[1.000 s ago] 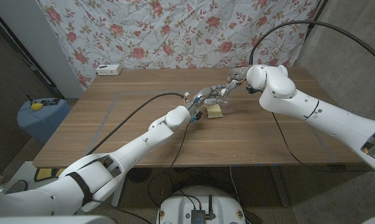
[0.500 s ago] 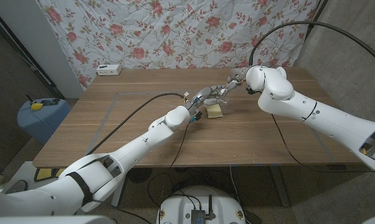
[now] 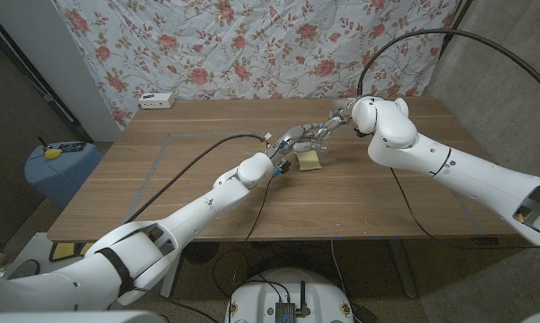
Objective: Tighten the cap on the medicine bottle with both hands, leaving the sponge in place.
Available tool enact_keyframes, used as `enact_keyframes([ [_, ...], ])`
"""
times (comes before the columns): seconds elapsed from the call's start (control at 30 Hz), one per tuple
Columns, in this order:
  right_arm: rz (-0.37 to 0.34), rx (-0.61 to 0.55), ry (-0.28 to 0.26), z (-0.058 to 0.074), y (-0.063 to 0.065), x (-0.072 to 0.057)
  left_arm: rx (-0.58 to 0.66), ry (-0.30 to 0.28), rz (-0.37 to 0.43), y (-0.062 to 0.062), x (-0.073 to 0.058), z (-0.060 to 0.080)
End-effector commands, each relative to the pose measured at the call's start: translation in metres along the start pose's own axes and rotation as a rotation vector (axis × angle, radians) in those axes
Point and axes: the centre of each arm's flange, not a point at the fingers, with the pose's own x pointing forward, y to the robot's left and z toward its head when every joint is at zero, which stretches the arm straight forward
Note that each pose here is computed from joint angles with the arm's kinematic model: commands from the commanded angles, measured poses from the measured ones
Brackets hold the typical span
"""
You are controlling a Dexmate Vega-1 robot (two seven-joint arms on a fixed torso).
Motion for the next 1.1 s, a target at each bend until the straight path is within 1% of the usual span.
enact_keyframes([
  [0.03,-0.032,-0.025,0.027,0.0016,0.0035,-0.0003,-0.001,-0.003,-0.003,0.0005,0.0000,0.0008],
  [0.47,-0.087,-0.027,0.047,0.0064,0.0064,-0.0025,-0.005,0.000,0.008,-0.0027,-0.0050,0.0003],
  [0.67,-0.103,-0.018,0.041,0.0063,0.0071,-0.0041,-0.006,-0.001,0.015,-0.0036,-0.0072,0.0003],
  [1.1,-0.098,-0.011,0.044,0.0048,0.0062,-0.0088,-0.007,-0.002,0.016,-0.0042,-0.0088,0.0001],
])
